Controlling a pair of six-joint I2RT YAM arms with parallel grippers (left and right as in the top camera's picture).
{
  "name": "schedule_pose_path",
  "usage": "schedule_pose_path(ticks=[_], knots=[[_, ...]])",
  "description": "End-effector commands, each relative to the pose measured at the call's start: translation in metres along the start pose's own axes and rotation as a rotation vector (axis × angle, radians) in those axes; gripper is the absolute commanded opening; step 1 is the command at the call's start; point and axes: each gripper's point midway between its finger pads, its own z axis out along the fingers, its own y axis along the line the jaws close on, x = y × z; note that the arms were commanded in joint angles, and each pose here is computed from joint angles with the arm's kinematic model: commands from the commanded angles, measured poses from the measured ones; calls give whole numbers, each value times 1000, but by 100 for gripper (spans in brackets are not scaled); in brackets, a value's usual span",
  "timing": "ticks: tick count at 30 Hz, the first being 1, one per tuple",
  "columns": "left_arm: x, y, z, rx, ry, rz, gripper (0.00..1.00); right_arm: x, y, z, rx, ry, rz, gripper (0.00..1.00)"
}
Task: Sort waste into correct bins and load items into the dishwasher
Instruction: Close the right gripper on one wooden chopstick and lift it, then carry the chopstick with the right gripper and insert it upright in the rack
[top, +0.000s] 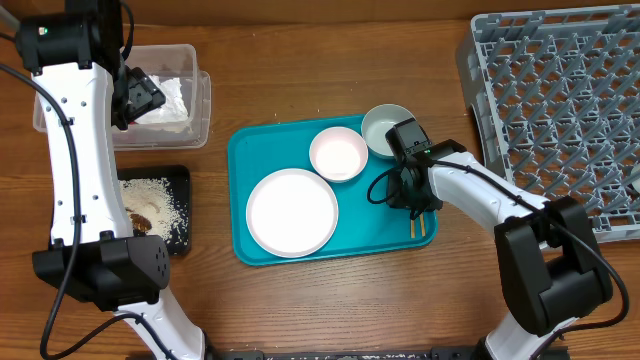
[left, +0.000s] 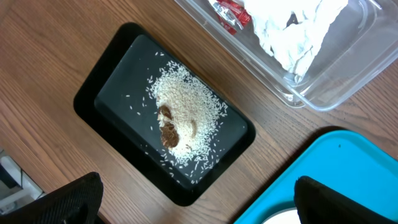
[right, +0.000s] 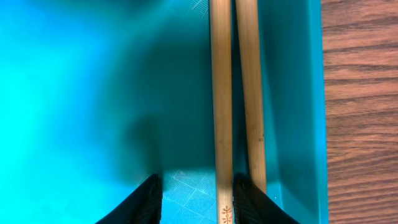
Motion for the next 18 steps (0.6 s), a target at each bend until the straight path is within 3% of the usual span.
schedule_pose_path(ticks=[1,3,9,18], knots=[[-2,2,-11,19,-26,4,100,4,-3,10,13,24,12,36],[-2,2,-11,19,-27,4,100,4,-3,10,13,23,15,32],[-2,2,-11,19,-26,4,100,3,-3,11,12,20,32,4],[-2,1,-11,19,-27,4,100,-9,-9,-18,42,49,51,4]])
